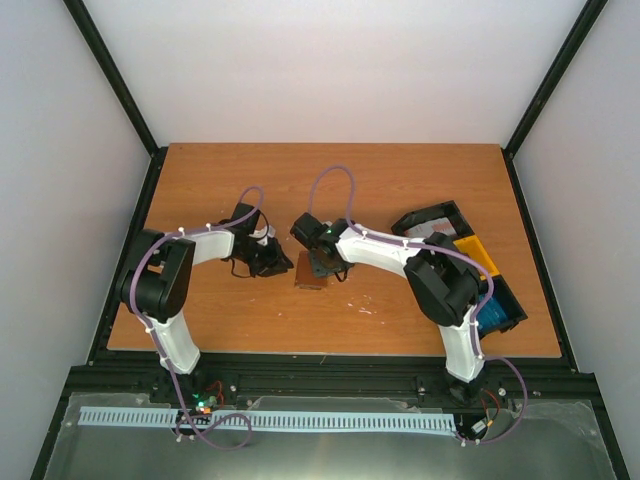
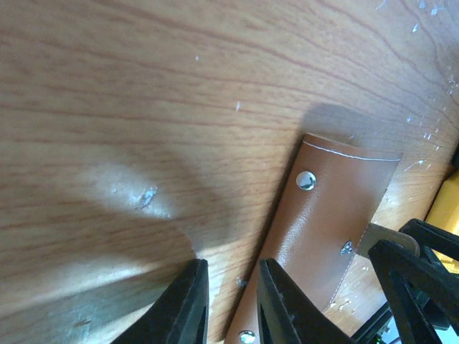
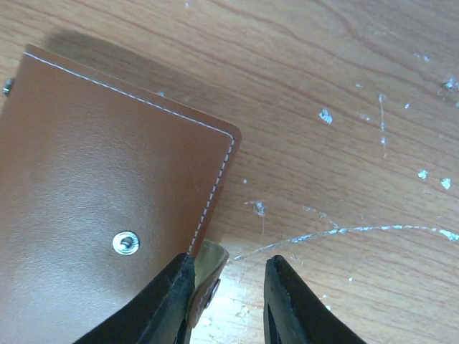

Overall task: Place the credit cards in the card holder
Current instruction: Open the card holder at the center of the board.

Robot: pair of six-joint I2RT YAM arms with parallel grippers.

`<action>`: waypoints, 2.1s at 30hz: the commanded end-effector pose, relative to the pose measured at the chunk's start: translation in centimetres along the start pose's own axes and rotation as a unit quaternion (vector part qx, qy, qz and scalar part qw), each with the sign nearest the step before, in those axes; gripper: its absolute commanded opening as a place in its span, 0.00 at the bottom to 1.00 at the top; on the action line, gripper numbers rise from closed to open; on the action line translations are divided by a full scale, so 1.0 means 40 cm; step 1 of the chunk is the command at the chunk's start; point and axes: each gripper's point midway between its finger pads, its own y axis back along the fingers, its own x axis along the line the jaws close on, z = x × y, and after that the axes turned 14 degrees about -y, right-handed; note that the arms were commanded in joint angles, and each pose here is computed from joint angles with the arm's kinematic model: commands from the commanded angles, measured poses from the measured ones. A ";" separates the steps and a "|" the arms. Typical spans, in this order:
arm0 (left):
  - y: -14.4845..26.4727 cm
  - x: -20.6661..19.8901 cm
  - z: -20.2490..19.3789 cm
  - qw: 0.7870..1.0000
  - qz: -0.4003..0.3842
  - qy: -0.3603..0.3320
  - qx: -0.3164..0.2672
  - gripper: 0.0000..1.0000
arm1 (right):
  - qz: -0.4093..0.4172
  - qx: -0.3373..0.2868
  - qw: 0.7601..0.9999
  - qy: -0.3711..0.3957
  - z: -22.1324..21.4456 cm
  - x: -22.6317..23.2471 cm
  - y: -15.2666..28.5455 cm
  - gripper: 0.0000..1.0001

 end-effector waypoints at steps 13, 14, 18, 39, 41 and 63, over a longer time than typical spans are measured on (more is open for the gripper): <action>-0.012 0.135 -0.051 0.993 0.115 0.027 0.013 0.47 | 0.010 0.028 0.999 -0.027 -0.003 -0.022 -0.060 0.17; -0.010 0.132 -0.050 0.993 0.113 0.027 0.010 0.49 | 0.017 0.033 0.999 -0.029 -0.006 -0.018 -0.061 0.17; -0.004 0.121 -0.049 0.994 0.104 0.022 0.003 0.55 | 0.044 0.058 0.997 -0.033 -0.034 -0.001 -0.062 0.20; 0.083 -0.022 0.001 0.993 0.012 -0.090 -0.076 0.88 | 0.147 0.038 0.987 -0.061 0.040 0.072 0.114 0.03; 0.089 -0.037 -0.001 0.991 -0.001 -0.105 -0.080 0.93 | 0.156 0.039 0.985 -0.060 0.046 0.080 0.132 0.03; 0.129 -0.118 -0.001 0.978 -0.080 -0.145 -0.125 1.00 | 0.176 0.038 0.982 -0.059 0.052 0.099 0.137 0.03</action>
